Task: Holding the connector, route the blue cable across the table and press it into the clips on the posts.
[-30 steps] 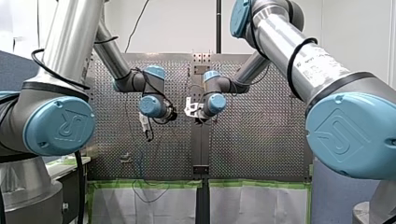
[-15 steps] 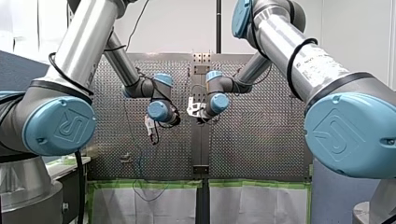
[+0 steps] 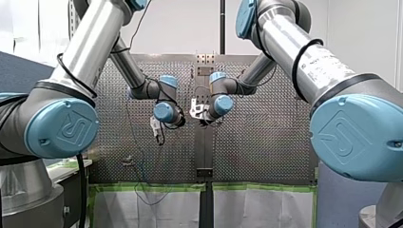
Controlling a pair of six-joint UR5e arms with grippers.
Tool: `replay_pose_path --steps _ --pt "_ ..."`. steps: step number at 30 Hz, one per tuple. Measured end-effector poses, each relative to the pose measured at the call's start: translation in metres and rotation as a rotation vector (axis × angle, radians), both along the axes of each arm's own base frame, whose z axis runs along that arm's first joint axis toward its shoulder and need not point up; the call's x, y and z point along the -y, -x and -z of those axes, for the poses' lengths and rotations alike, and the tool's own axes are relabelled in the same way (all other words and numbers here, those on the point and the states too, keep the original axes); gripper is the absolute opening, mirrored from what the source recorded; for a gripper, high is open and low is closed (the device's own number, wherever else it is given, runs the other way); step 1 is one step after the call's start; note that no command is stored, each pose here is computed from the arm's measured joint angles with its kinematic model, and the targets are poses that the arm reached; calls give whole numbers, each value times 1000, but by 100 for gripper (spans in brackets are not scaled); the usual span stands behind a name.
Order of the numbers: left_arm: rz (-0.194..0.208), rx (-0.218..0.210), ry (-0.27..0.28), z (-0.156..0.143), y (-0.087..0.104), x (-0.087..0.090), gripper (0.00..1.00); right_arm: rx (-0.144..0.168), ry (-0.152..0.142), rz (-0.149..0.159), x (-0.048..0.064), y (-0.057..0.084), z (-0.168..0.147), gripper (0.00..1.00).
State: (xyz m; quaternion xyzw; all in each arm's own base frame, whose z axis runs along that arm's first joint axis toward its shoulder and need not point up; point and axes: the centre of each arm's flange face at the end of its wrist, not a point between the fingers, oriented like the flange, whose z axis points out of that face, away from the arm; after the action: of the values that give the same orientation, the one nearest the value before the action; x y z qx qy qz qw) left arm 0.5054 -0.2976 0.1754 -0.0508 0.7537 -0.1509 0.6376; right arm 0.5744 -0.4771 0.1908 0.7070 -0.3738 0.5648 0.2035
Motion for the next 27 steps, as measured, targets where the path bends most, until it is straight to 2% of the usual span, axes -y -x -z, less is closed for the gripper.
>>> replay_pose_path --steps 9,19,20,21,22,23,24,25,26,27 --pt "-16 -49 -22 25 -18 3 100 2 -1 -4 0 0 0 0" --pt "-48 -57 -33 27 -15 5 100 2 0 -4 0 0 -1 0" --pt "-49 -57 -34 27 -15 5 90 2 0 -5 0 0 -1 0" --pt "-50 -57 -35 27 -15 6 90 2 0 -5 0 0 -1 0" --pt "-50 -57 -37 27 -14 6 78 2 0 -5 0 0 -1 0" --pt "-52 -57 -40 27 -14 7 60 2 0 -5 0 0 -1 0" --pt "-56 -56 -44 27 -13 7 60 2 0 -6 0 0 -1 0" --pt "-59 -54 -48 27 -13 7 39 2 0 -7 -1 -1 -1 0" --pt "-64 -53 -52 26 -13 7 26 2 0 -7 -1 -1 -1 0" --pt "-69 -52 -56 26 -12 8 26 1 0 -9 -2 -1 -1 0"
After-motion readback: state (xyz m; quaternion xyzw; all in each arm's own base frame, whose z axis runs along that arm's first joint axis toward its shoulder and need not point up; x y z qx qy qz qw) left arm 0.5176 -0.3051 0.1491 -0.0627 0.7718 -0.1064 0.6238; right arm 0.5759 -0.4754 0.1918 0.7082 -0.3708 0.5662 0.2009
